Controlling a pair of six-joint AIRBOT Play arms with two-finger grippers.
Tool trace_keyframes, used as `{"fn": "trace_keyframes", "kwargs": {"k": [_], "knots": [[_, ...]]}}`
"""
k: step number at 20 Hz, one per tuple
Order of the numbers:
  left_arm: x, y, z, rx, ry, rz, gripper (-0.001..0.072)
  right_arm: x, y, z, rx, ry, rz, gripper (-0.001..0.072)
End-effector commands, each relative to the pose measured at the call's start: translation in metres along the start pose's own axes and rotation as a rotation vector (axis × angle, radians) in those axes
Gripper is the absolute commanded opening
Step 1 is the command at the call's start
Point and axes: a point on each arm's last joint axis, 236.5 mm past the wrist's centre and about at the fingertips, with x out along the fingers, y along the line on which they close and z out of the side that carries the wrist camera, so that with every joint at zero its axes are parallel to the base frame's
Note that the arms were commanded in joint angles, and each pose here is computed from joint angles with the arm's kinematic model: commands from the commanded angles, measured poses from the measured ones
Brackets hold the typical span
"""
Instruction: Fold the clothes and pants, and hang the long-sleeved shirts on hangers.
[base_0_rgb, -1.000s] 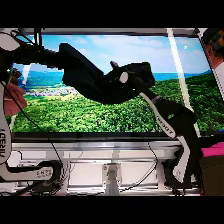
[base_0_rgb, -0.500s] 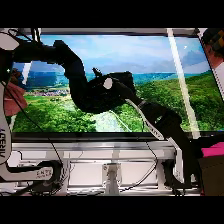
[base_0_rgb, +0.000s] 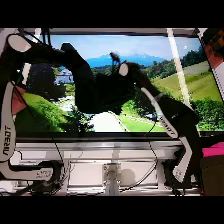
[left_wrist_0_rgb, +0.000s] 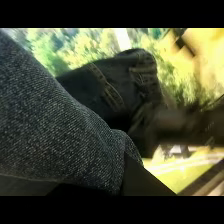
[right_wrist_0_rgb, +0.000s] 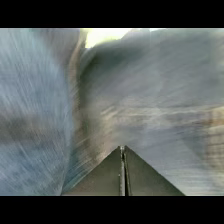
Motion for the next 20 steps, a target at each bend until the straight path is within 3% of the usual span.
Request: {"fn": "trace_keyframes", "kwargs": {"k": [1, 6, 11, 12, 13, 14, 15, 16, 17, 18, 20], "knots": [[0.029, -0.023, -0.007, 0.031, 0.022, -0.033, 0.0026, -0.051, -0.049, 0.049, -0.01, -0.133, -0.125, 0.0037], [0.083, -0.076, 0.006, 0.081, -0.094, -0.083, 0.0026, -0.116, -0.108, 0.097, 0.08, -0.257, -0.178, 0.0037], [0.153, -0.117, -0.003, 0.059, -0.176, -0.114, 0.0043, -0.154, -0.162, 0.105, 0.17, -0.268, -0.236, 0.0038], [0.163, -0.123, -0.008, 0.065, -0.175, -0.119, 0.0211, -0.157, -0.17, 0.103, 0.184, -0.257, -0.247, 0.0038], [0.171, -0.129, -0.015, 0.071, -0.167, -0.125, 0.0597, -0.16, -0.179, 0.102, 0.165, -0.244, -0.261, 0.0038], [0.176, -0.134, -0.02, 0.075, -0.159, -0.13, 0.0692, -0.163, -0.185, 0.101, 0.109, -0.23, -0.275, 0.0041], [0.177, -0.138, -0.024, 0.079, -0.152, -0.135, 0.0703, -0.165, -0.19, 0.099, 0.043, -0.211, -0.29, 0.0074], [0.177, -0.139, -0.024, 0.079, -0.152, -0.137, 0.0703, -0.167, -0.195, 0.097, -0.006, -0.193, -0.301, 0.0173], [0.177, -0.139, -0.024, 0.08, -0.152, -0.137, 0.0703, -0.169, -0.2, 0.096, -0.037, -0.179, -0.31, 0.0336], [0.177, -0.138, -0.023, 0.079, -0.153, -0.135, 0.0703, -0.171, -0.205, 0.094, -0.055, -0.166, -0.316, 0.0412], [0.175, -0.129, -0.021, 0.07, -0.147, -0.125, 0.0702, -0.175, -0.214, 0.092, -0.058, -0.155, -0.31, 0.0455]]}}
